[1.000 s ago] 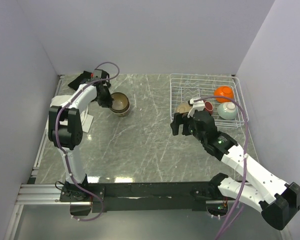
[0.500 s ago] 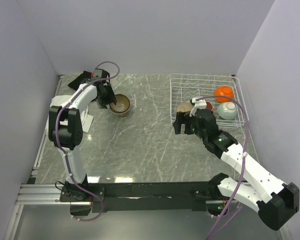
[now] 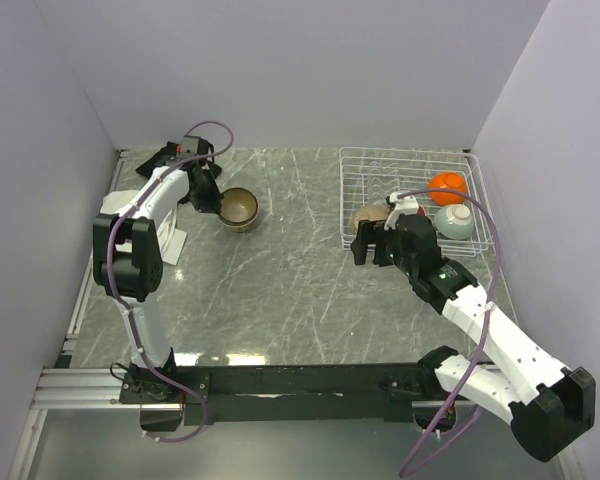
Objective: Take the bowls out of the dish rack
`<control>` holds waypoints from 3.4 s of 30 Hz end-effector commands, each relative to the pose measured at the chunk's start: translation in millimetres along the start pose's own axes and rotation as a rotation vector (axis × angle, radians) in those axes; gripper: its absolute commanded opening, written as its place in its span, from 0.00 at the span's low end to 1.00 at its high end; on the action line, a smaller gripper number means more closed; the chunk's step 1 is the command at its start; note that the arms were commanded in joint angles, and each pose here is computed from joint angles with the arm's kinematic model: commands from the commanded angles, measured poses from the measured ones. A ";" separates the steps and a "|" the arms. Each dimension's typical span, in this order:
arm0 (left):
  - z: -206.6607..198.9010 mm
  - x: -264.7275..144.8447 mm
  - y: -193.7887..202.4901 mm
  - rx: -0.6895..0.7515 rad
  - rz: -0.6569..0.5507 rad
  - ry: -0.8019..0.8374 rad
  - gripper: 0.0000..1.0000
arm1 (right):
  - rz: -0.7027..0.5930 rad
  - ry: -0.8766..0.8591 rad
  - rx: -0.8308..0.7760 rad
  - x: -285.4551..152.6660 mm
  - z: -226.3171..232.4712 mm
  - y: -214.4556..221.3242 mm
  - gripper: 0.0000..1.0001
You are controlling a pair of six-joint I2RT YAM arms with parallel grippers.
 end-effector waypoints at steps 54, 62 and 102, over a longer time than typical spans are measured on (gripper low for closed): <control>48.5 -89.9 77.3 0.202 -0.414 0.153 0.99 | 0.213 0.358 0.431 119.7 -75.5 -22.5 1.00; 46.3 -84.9 77.6 0.204 -0.389 0.157 0.99 | 0.260 0.294 0.376 131.5 -73.8 -3.8 1.00; 45.6 -76.1 80.8 0.206 -0.350 0.152 0.99 | 0.108 0.176 0.392 118.3 -54.3 -66.5 0.66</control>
Point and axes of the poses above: each gripper's point midway between its finger pads, its own x axis out along the fingers, its own z axis along the line the jaws close on, y = z × x, the point moved 5 cm from there along -x, back along the fingers, and after that the axes turned 1 degree about -x, right-handed, at the moved point
